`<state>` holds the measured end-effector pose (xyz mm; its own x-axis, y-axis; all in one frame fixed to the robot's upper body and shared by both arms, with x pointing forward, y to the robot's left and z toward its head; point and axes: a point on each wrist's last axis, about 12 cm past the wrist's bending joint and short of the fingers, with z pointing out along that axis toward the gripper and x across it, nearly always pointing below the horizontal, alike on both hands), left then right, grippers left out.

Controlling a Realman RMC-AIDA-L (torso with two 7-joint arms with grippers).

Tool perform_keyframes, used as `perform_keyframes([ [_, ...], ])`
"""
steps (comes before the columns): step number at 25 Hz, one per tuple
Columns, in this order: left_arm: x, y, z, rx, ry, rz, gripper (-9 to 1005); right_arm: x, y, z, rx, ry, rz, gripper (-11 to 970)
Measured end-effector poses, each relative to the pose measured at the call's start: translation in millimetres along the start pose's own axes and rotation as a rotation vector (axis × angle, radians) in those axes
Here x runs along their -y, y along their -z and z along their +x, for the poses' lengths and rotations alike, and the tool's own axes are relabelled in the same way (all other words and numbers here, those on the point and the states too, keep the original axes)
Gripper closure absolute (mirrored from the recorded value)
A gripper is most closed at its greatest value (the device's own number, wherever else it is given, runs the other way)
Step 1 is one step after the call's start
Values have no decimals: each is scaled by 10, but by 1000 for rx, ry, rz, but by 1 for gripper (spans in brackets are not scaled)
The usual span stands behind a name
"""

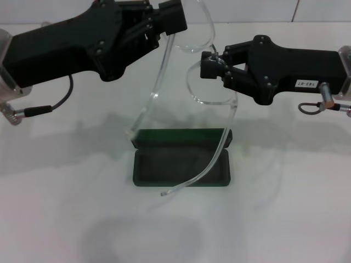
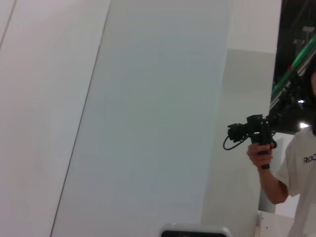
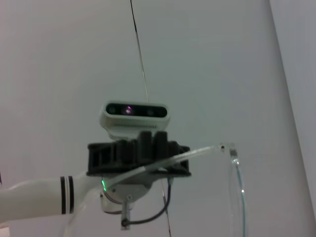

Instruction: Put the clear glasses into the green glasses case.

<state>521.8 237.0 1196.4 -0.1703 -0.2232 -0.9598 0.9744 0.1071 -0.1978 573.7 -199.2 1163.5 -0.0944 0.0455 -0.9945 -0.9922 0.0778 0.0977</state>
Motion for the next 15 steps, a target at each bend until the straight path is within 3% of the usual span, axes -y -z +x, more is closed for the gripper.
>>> perform_keyframes([
  [15, 25, 14, 11, 26, 1, 13, 943, -10, 14, 7, 7, 11, 3, 853],
])
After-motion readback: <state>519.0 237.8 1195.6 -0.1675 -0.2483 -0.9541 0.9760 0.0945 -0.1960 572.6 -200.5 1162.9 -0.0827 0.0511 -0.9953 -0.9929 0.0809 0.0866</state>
